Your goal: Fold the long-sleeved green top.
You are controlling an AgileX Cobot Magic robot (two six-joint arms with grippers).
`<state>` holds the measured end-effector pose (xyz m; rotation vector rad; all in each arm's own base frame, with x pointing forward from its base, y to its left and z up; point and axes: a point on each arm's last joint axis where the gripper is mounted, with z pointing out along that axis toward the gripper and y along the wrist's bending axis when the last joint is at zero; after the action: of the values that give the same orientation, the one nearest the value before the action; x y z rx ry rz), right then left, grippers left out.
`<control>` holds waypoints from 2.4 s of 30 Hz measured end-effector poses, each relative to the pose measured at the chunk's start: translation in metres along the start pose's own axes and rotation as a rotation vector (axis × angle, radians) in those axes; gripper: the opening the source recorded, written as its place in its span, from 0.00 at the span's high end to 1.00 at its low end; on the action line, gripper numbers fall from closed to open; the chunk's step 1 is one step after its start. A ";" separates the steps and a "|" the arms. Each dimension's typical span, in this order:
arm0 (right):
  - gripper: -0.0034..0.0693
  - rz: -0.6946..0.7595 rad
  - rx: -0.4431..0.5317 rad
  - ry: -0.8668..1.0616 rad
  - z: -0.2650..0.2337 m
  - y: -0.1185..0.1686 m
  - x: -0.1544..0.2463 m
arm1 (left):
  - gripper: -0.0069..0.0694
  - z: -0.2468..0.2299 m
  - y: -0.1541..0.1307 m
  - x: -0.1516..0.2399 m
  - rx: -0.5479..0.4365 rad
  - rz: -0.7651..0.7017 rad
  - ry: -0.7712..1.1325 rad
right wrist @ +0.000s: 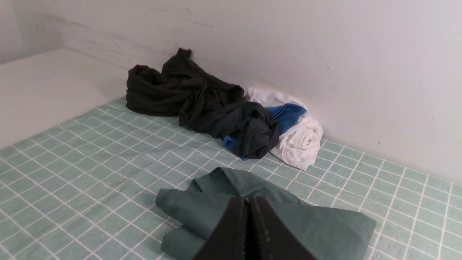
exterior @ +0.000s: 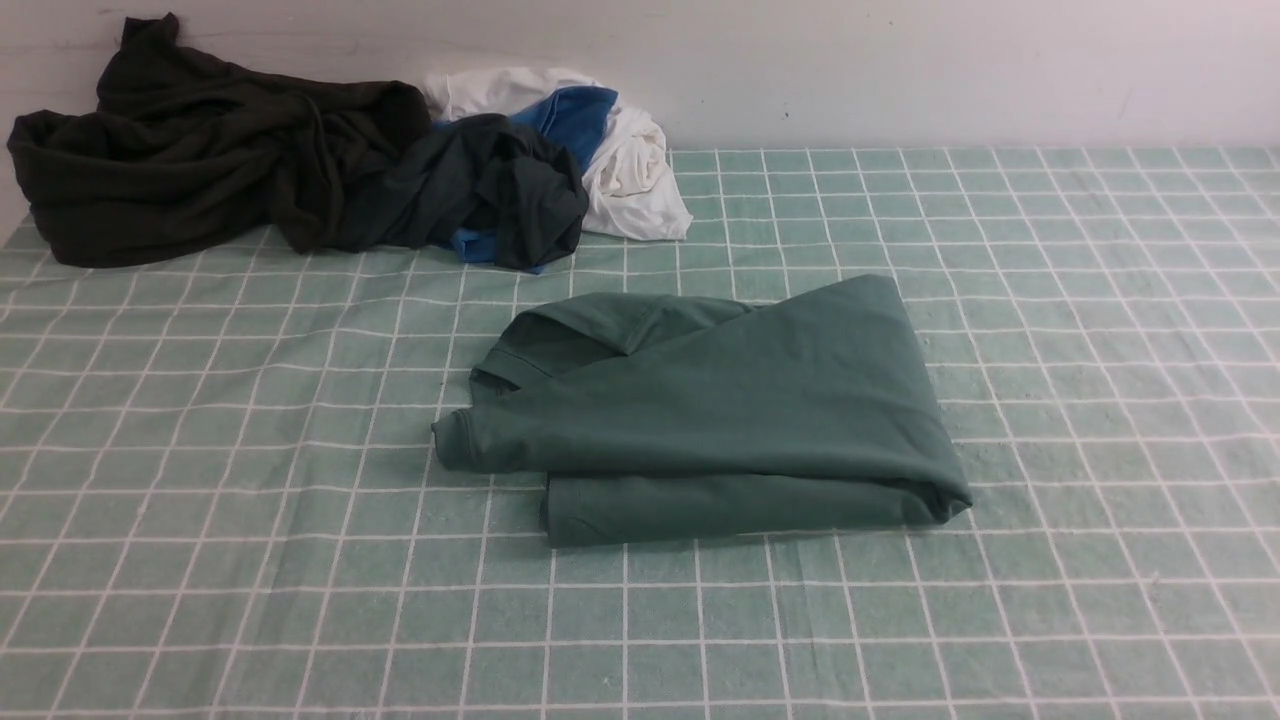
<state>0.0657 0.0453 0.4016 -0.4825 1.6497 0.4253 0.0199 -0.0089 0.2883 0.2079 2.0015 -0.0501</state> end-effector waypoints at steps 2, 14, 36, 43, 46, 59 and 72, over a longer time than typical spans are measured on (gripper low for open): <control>0.97 0.000 -0.001 -0.009 -0.004 0.001 0.003 | 0.91 0.000 0.000 0.000 0.000 0.000 0.000; 0.97 -0.001 -0.033 0.058 -0.007 0.005 0.012 | 0.91 0.000 0.000 0.000 0.001 0.000 -0.001; 0.97 0.163 0.508 -0.017 -0.007 -0.034 0.156 | 0.91 0.000 0.000 0.000 0.001 0.000 -0.001; 0.97 0.233 0.631 -0.046 -0.007 -0.037 0.217 | 0.91 0.000 0.000 0.000 0.001 -0.001 -0.001; 0.97 0.238 0.640 -0.040 -0.007 -0.037 0.218 | 0.91 0.000 0.000 0.000 0.002 -0.001 -0.001; 0.97 0.252 0.644 -0.004 -0.008 -0.037 0.222 | 0.91 0.000 0.000 0.000 0.003 -0.002 -0.001; 0.97 0.253 0.644 -0.002 -0.008 -0.037 0.222 | 0.91 0.000 0.000 0.000 0.003 -0.002 -0.001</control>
<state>0.0549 -0.0052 0.1827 0.2078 1.7395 0.0597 0.0194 -0.0092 0.2882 0.2077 2.0011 -0.0551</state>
